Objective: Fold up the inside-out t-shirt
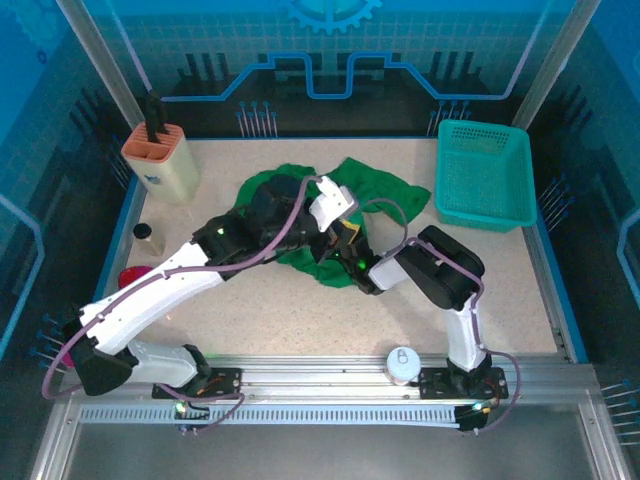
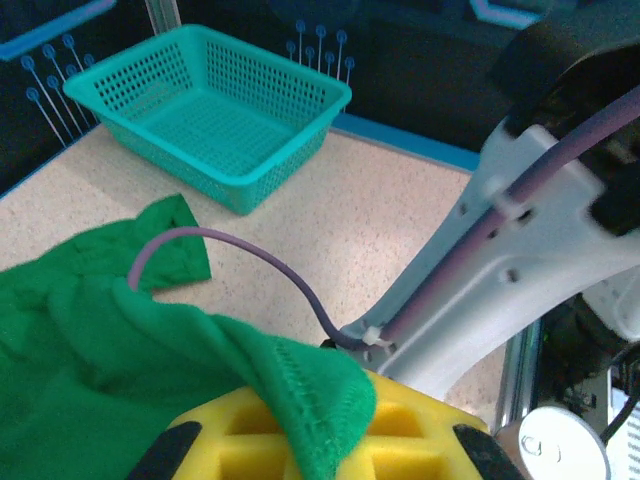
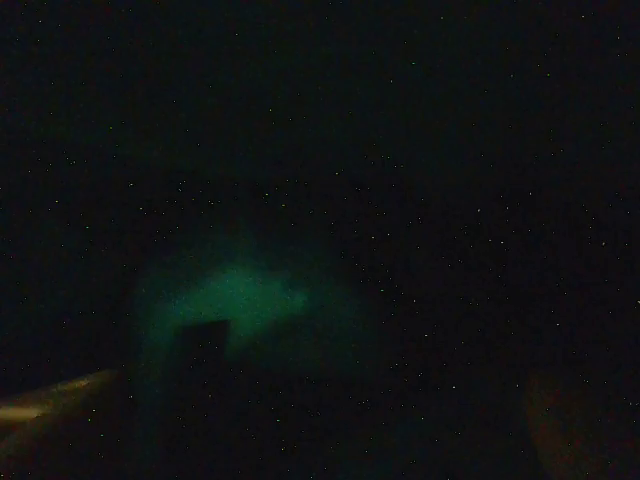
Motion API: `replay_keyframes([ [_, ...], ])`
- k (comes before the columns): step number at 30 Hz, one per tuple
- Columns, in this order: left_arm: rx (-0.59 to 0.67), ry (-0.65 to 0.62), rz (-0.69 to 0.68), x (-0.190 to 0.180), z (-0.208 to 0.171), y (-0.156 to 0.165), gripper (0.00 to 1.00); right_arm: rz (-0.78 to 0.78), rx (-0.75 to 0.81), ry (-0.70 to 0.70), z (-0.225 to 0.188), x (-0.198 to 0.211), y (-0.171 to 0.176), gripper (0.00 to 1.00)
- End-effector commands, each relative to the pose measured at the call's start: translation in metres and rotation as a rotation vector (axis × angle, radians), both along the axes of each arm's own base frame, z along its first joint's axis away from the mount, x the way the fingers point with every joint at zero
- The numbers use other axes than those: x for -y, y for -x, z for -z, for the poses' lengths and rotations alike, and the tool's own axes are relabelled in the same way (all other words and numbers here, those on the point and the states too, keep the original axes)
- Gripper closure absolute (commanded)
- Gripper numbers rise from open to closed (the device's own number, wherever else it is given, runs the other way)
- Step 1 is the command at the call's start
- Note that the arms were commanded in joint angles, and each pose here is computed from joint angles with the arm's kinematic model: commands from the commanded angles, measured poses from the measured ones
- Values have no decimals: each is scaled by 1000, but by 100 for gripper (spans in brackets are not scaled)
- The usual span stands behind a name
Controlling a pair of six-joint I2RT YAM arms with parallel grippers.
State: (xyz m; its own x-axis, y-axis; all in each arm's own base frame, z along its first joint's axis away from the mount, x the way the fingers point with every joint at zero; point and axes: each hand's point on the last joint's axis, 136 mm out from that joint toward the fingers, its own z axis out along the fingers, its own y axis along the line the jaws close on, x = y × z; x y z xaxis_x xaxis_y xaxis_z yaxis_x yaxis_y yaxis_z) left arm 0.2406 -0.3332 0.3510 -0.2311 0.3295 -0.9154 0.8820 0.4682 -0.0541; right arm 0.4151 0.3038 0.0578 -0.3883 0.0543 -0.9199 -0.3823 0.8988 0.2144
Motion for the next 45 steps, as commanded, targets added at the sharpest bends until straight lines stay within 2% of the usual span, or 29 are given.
replay_keyframes([
  [1, 65, 76, 9, -10, -44, 12, 100, -78, -60, -94, 12, 6, 12, 9],
  [3, 86, 57, -8, -13, -44, 9, 100, -161, -28, -193, -4, 4, 20, 38],
  [5, 92, 43, -15, -15, -43, 8, 100, -153, -35, -250, -8, 10, 20, 44],
  [6, 93, 44, -12, -15, -44, 8, 100, -136, -43, -240, -7, 11, 17, 42],
  [7, 91, 50, -11, -15, -45, 9, 100, -118, -60, -211, -2, 12, 15, 33],
  [8, 87, 58, -7, -14, -46, 10, 100, -100, -75, -172, 3, 11, 11, 20],
  [12, 61, 94, 13, -11, -51, 15, 100, 34, -136, -35, 22, 12, -2, 0],
  [16, 27, 154, 59, -8, -65, 26, 100, 144, -252, 97, 45, 14, -15, 0],
  [20, 66, 214, 69, -14, -90, 34, 100, 167, -307, 246, 52, 9, -18, 0],
  [21, 87, 217, 58, -17, -96, 33, 100, 159, -305, 251, 51, 6, -17, 4],
  [22, 112, 211, 43, -20, -99, 31, 100, 143, -312, 251, 52, 3, -12, 11],
  [25, 179, 169, -28, -32, -105, 21, 100, 67, -375, 228, 73, 1, 12, 46],
  [26, 199, 153, -52, -37, -105, 16, 100, 43, -367, 196, 72, -1, 18, 38],
  [27, 212, 142, -79, -42, -106, 11, 100, 15, -339, 179, 65, -2, 22, 52],
  [28, 224, 131, -114, -49, -106, 4, 100, -18, -318, 173, 54, -3, 26, 67],
  [30, 233, 109, -172, -61, -102, -11, 100, -127, -269, 181, 28, -11, 32, 80],
  [32, 226, 82, -223, -74, -94, -28, 100, -266, -179, 119, -15, -22, 40, 100],
  [35, 184, 45, -314, -97, -73, -59, 100, -459, -58, -57, -85, -23, 56, 100],
  [38, 37, 64, -437, -135, -42, -102, 100, -657, 55, -175, -156, -18, 70, 100],
  [42, -111, 20, -601, -184, 22, -152, 100, -946, 263, -238, -255, -20, 103, 100],
  [45, -261, 2, -669, -205, 80, -175, 100, -1110, 372, -254, -310, -17, 131, 100],
])
